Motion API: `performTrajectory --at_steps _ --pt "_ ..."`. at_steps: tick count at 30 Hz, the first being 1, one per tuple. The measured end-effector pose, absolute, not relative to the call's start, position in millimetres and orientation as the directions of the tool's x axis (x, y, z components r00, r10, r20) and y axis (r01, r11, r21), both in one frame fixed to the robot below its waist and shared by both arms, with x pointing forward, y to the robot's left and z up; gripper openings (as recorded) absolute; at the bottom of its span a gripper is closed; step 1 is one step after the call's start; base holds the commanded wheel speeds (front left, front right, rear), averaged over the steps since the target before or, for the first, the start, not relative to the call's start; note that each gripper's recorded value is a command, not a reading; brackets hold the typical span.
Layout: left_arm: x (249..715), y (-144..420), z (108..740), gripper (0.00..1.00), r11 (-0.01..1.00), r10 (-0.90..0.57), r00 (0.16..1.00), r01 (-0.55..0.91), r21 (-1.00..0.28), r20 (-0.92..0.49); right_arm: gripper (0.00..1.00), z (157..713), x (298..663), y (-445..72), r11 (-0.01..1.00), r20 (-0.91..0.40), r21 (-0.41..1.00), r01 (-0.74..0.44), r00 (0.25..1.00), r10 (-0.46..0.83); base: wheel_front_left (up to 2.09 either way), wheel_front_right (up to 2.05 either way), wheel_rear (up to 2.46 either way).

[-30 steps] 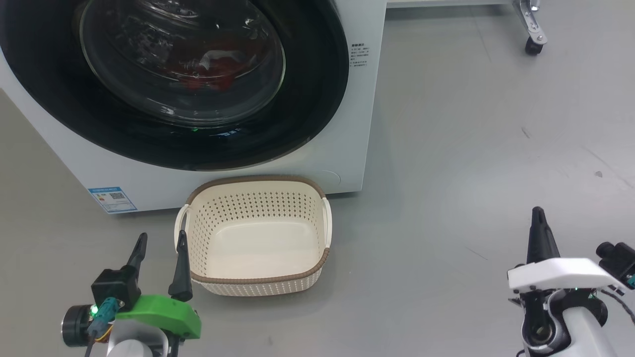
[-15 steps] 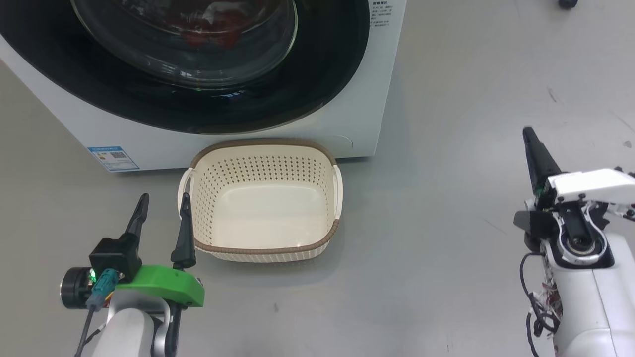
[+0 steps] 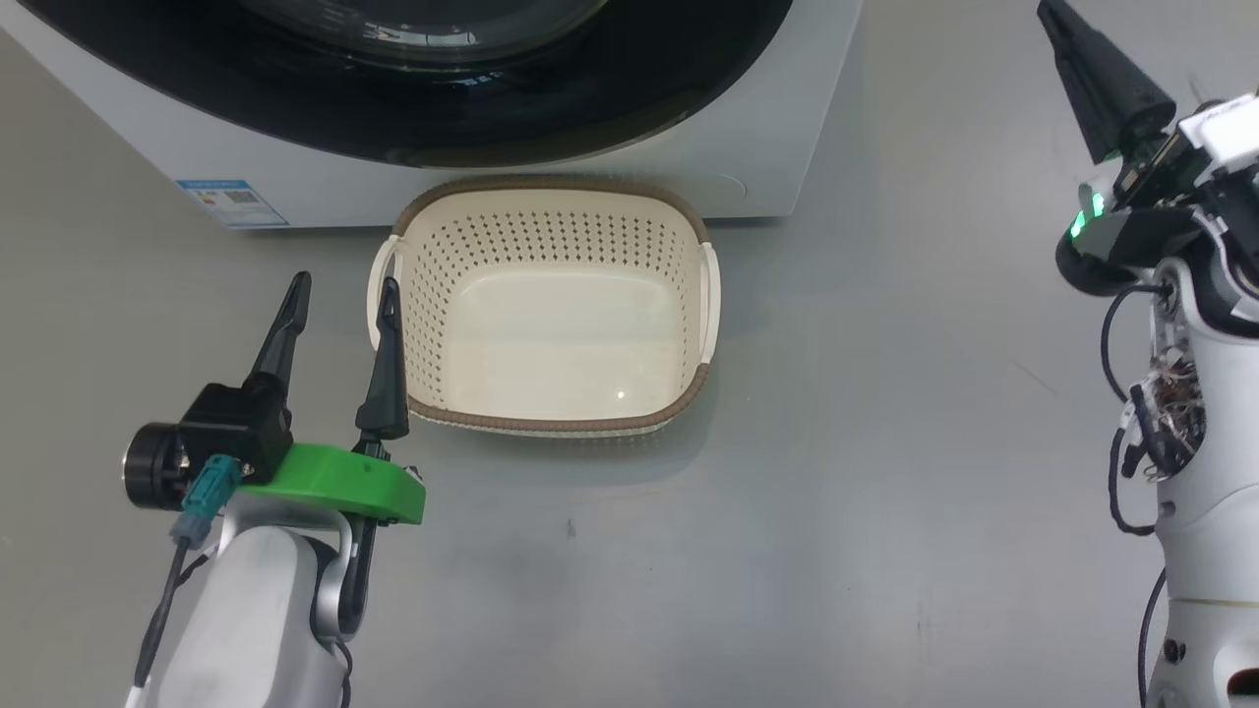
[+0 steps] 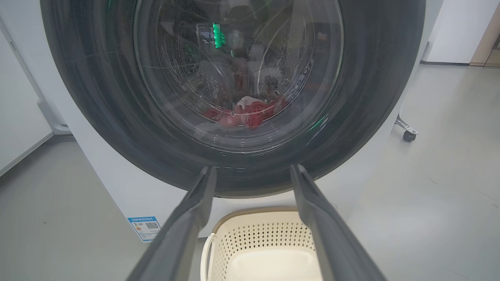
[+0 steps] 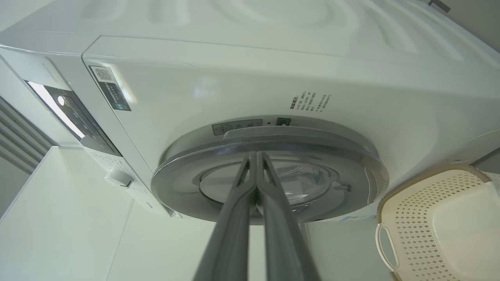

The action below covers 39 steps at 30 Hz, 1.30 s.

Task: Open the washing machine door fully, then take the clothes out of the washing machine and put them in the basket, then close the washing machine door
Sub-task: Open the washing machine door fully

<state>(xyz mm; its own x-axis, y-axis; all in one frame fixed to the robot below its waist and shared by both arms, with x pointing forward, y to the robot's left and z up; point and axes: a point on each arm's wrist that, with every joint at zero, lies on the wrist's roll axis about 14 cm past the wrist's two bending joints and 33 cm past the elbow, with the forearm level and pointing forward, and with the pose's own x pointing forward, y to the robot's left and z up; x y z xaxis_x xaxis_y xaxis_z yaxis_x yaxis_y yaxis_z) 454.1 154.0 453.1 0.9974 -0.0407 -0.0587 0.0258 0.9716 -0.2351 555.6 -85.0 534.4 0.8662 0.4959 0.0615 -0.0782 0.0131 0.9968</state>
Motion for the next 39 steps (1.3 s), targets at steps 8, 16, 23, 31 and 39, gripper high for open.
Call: performTrajectory --at_steps 8,16,23,31,39 --pt "467.7 159.2 442.7 1.0 0.974 -0.036 0.997 0.019 -0.225 -0.07 0.0 545.5 594.6 -63.4 0.009 0.08 0.994 -0.105 0.802 0.592 0.0 0.0 0.0" --pt "472.7 159.3 430.5 1.0 0.971 -0.039 0.995 0.016 -0.238 -0.094 0.0 533.9 621.2 -49.5 0.042 0.034 0.996 -0.079 0.765 0.643 0.0 0.0 0.0" --pt "475.1 162.9 419.4 1.0 0.97 -0.034 0.992 0.004 -0.244 -0.119 0.0 515.3 638.9 -18.7 0.058 -0.001 0.997 -0.057 0.705 0.709 0.0 0.0 0.0" --pt "472.5 168.7 412.5 1.0 0.968 -0.019 0.99 -0.017 -0.25 -0.141 0.0 505.9 651.9 6.9 0.052 -0.009 0.998 -0.046 0.662 0.749 0.0 0.0 0.0" --pt "473.2 177.9 410.3 1.0 0.971 0.015 0.989 -0.05 -0.232 -0.149 0.0 502.7 661.5 23.1 0.041 -0.007 0.998 -0.038 0.638 0.77 0.0 0.0 0.0"
